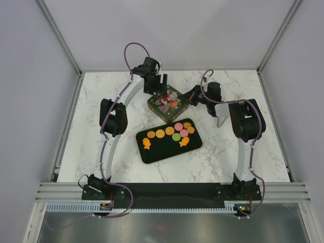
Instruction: Pack the cookies
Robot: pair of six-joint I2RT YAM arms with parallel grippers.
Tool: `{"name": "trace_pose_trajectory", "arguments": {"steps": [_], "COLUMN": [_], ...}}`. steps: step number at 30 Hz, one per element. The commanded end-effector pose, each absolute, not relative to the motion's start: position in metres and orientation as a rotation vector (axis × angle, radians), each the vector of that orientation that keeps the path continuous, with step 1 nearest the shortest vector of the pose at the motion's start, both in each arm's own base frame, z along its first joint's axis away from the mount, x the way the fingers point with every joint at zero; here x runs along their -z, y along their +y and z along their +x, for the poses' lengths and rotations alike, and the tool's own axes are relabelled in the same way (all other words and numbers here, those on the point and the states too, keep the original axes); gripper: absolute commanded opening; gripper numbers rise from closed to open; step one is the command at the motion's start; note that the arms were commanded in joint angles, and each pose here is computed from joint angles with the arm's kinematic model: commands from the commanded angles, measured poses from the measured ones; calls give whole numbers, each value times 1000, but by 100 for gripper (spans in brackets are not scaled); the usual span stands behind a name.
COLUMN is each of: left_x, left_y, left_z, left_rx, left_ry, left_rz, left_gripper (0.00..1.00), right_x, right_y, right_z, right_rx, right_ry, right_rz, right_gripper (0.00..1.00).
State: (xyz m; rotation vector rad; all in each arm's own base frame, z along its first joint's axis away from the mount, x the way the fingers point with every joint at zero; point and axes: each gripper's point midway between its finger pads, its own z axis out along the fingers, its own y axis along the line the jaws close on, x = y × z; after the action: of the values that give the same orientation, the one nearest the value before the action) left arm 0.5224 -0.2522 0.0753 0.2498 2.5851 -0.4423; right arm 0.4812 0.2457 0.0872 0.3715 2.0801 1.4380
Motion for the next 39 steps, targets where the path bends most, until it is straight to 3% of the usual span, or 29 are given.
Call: {"name": "trace_pose_trajectory", "arguments": {"steps": [1, 7, 17, 20, 25, 35, 39], "left_x": [-61, -69, -67, -66, -67, -80, -87], "left_y": [-240, -242, -242, -241, -241, -246, -250], "left_z": [521, 523, 522, 523, 523, 527, 529], "left_rx": [369, 384, 383, 377, 377, 412, 443], "left_ry": [2609, 2590, 2595, 2596, 2594, 2563, 2545], "left_rz": [305, 306, 306, 306, 306, 302, 296], "left_gripper": [88, 88, 88, 88, 88, 89, 90], "right_x": [-149, -170, -27, -19, -46, -206, -211], "right_y": [244, 250, 227, 224, 224, 250, 260], "right_z": [498, 503, 480, 476, 484, 510, 505], "right_rx": [-1432, -1483, -1435, -1436, -1426, -1394, -1400], "right_ry": [1961, 1912, 2129, 2137, 2098, 1918, 1913], "right_rz": [262, 239, 507, 517, 462, 168, 138], "right_gripper": [0, 0, 0, 0, 0, 0, 0]}}
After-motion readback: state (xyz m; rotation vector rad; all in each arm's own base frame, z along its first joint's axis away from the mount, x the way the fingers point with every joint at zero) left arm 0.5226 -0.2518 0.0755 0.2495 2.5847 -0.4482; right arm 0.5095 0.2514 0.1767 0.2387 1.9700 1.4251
